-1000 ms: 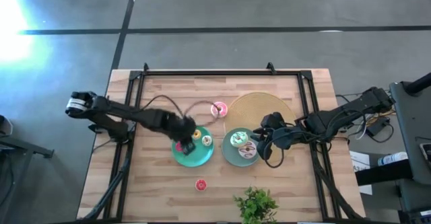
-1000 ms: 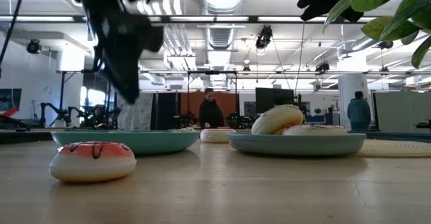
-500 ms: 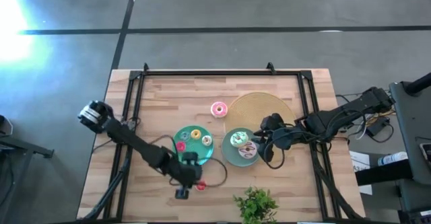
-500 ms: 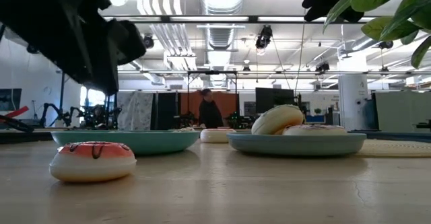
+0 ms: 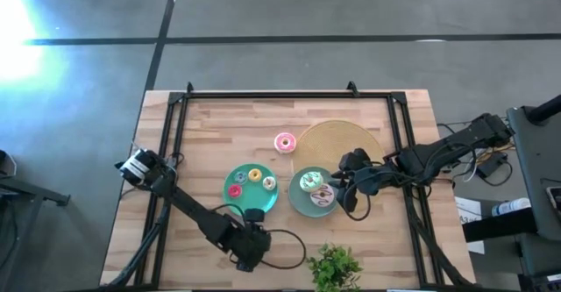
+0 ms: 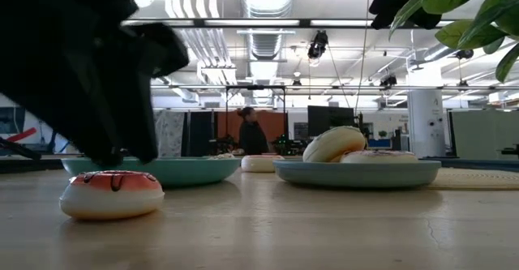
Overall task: Pick & Place donuts
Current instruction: Put the small orange donut on the blue plate
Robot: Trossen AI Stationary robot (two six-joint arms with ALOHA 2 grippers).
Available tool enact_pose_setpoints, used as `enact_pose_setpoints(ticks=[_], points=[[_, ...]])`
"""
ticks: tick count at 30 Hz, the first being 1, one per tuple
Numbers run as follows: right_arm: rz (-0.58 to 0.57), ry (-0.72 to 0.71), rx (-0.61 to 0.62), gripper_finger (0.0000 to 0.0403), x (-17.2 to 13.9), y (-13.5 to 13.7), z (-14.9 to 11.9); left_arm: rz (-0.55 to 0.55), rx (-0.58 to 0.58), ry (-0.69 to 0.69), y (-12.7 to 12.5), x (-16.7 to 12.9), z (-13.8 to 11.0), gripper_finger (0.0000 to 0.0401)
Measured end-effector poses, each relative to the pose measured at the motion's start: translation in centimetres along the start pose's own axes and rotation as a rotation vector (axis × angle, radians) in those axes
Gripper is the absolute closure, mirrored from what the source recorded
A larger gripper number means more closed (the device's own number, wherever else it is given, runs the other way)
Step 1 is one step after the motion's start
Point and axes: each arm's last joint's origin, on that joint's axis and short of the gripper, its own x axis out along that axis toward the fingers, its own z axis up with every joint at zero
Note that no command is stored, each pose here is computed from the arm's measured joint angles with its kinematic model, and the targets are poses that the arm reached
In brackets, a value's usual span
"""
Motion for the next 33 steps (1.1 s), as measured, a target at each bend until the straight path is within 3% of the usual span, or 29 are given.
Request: enact_pose_setpoints(ticks=[6,15,25,29,33], points=[[-0.005,0.005,-0.005,0.0275,0.1,-0.1,-0.2,-0.010,-0.050,0.001,-0.2,0.1,-0.2,0.0294],[-0.002,0.008,-0.004,0.0277,0.1,-0.1,-0.2,-0.008,-0.023,-0.015,-1.7,-0.4,-0.7,0.0294],[-0.015,0.020,-0.004,0.0274,0.2,-0.3,-0.4,0.041,-0.017,0.024,-2.2,2.7,-1.6,0.0295],[-0.026,0.031,-0.009,0.0273,0.4,-0.4,-0.6,0.058,-0.021,0.057,-2.2,2.4,-1.3,0.0320],[-0.028,0.033,-0.008,0.0278,0.4,-0.5,-0.7,0.111,-0.013,0.118,-1.6,1.2,-0.7,0.0378]])
